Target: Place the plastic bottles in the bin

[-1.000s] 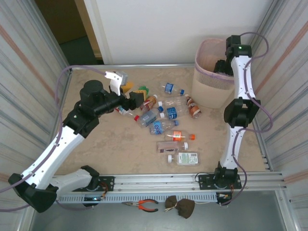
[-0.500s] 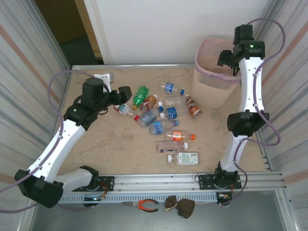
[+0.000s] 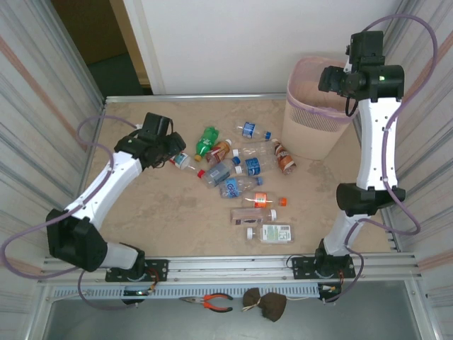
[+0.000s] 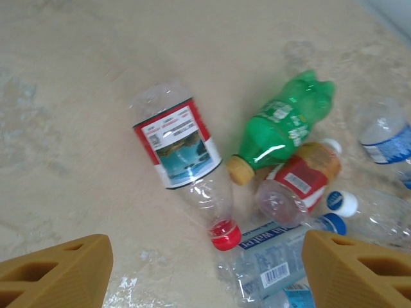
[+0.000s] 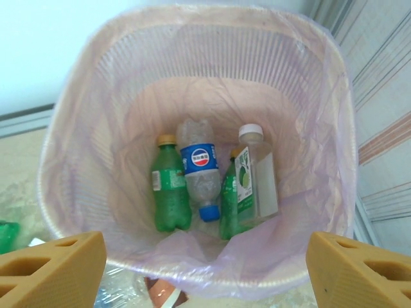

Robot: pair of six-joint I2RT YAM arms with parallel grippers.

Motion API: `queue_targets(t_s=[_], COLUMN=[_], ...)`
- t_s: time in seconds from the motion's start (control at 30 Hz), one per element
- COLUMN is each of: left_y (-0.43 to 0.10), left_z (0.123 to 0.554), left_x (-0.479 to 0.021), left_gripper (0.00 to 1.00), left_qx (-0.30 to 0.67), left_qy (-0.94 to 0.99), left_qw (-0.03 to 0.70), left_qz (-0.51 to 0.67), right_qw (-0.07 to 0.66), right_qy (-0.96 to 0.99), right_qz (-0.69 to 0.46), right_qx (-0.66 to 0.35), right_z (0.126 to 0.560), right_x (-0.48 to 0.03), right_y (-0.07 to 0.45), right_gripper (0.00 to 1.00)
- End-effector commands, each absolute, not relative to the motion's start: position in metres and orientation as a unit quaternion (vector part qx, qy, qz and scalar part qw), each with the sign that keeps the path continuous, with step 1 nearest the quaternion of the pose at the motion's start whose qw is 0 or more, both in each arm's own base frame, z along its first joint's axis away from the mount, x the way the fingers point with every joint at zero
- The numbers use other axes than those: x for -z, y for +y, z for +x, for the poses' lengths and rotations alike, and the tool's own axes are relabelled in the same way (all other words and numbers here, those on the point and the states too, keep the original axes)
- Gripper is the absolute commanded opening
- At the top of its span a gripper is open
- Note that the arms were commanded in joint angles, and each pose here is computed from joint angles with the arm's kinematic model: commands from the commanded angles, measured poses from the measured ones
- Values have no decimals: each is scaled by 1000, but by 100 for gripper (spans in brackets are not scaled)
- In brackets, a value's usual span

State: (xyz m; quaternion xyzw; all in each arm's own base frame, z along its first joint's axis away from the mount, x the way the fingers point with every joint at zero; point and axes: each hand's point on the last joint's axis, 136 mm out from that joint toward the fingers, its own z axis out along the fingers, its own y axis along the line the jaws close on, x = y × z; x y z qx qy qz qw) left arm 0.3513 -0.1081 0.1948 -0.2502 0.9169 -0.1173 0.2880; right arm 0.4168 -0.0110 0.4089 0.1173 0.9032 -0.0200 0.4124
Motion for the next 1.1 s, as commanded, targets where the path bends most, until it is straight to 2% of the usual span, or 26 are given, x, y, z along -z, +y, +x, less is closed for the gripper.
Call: queue_targets(t_s=[0.0,0.63,0.93,1.07], left_y=[-99,-104,-95,-89], left_z=[352,419,429,427], left_x=[-186,-85,-46,-37], left_gripper=[79,89,85,78], left_qx=[102,129,127,126], left_qy=[907,906,902,898], left_qw=[262,157,143,140], left_qz=[-314,-372,-388,-397], right_qw=[430,421,412,408], right_qy=[896,900,905,908], right_qz=[110,99,85,76], right_qx=[18,48,58,65], right_z=[401,378,377,377], right_x=[-424,-422,-417,-415], right_y=[-8,-9,-2,2], right_gripper=[80,79,79,79])
